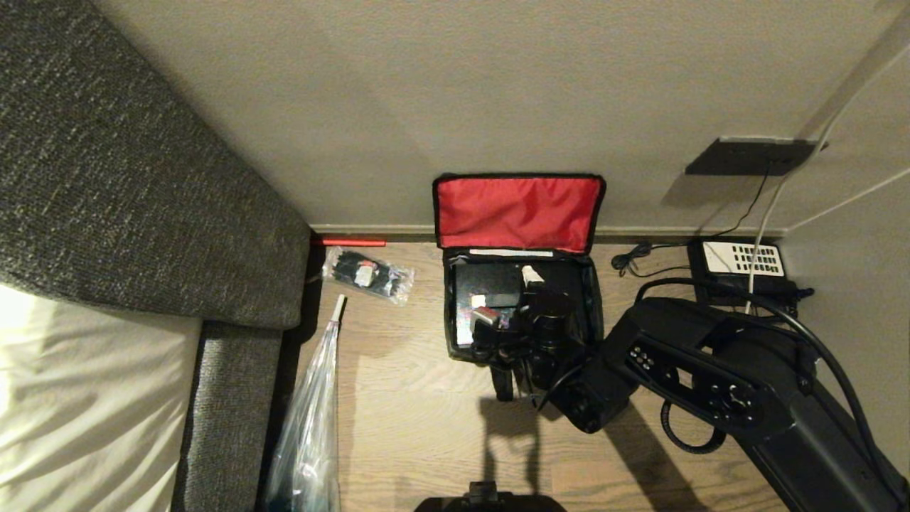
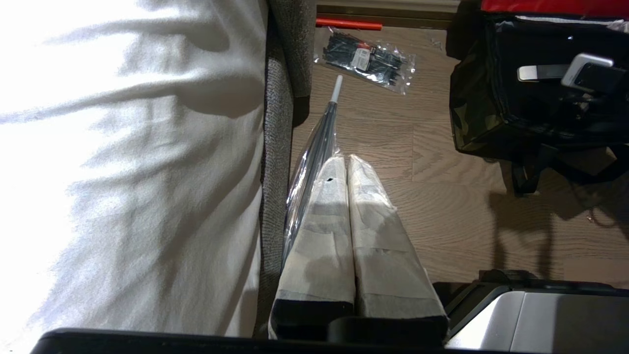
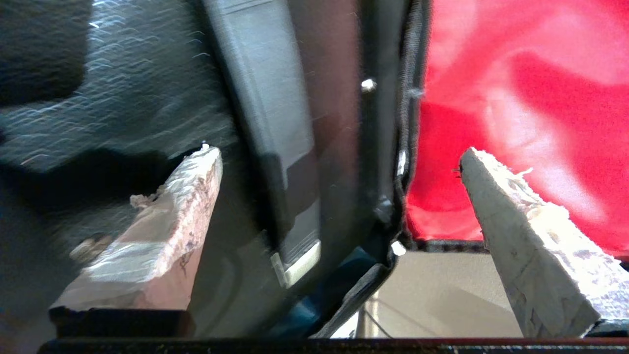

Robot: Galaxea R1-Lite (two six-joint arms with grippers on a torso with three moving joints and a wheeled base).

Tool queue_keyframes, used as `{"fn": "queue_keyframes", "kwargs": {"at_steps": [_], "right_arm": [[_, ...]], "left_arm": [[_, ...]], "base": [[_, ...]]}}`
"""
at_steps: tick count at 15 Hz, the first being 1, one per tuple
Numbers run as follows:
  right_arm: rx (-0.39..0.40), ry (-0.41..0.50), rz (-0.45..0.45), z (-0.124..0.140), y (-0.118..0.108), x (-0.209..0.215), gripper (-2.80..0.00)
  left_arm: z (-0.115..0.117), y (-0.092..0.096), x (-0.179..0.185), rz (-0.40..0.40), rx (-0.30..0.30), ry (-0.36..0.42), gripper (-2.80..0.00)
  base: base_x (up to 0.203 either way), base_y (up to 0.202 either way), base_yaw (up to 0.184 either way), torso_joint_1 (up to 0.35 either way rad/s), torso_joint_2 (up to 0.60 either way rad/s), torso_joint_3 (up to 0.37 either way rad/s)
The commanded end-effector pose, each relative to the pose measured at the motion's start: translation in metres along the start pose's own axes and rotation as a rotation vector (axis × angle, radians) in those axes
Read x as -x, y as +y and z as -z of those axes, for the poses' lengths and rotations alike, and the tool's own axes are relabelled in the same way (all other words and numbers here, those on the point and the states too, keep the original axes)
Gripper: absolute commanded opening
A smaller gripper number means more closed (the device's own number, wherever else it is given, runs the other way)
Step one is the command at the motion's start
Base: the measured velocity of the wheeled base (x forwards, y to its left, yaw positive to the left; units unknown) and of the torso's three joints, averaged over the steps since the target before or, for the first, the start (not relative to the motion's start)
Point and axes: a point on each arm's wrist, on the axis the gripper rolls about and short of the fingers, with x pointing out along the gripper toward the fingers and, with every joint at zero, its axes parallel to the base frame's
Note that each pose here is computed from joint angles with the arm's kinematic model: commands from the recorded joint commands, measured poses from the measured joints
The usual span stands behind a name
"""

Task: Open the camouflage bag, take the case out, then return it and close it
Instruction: Grip the handle

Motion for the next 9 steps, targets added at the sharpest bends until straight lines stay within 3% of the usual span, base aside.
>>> {"fn": "queue_keyframes", "kwargs": {"at_steps": [1,9], "right_arm": [[0.006,-0.005,0.004,-0.0030,0.0030,0.0025,0.00],[0.065,0.001,0.155,-0.0028,0.0033,-0.0046,0.00]], "left_arm": [[0.0000,0.0000,0.0000,-0.002,0.000,0.000,-2.80],[-0.0001,0.0000,0.0000,-0.001,0.000,-0.001,-2.80]], "base": [[0.000,0.000,0.000,0.000,0.00,0.000],[0.000,0.000,0.000,0.000,0.00,0.000]]}}
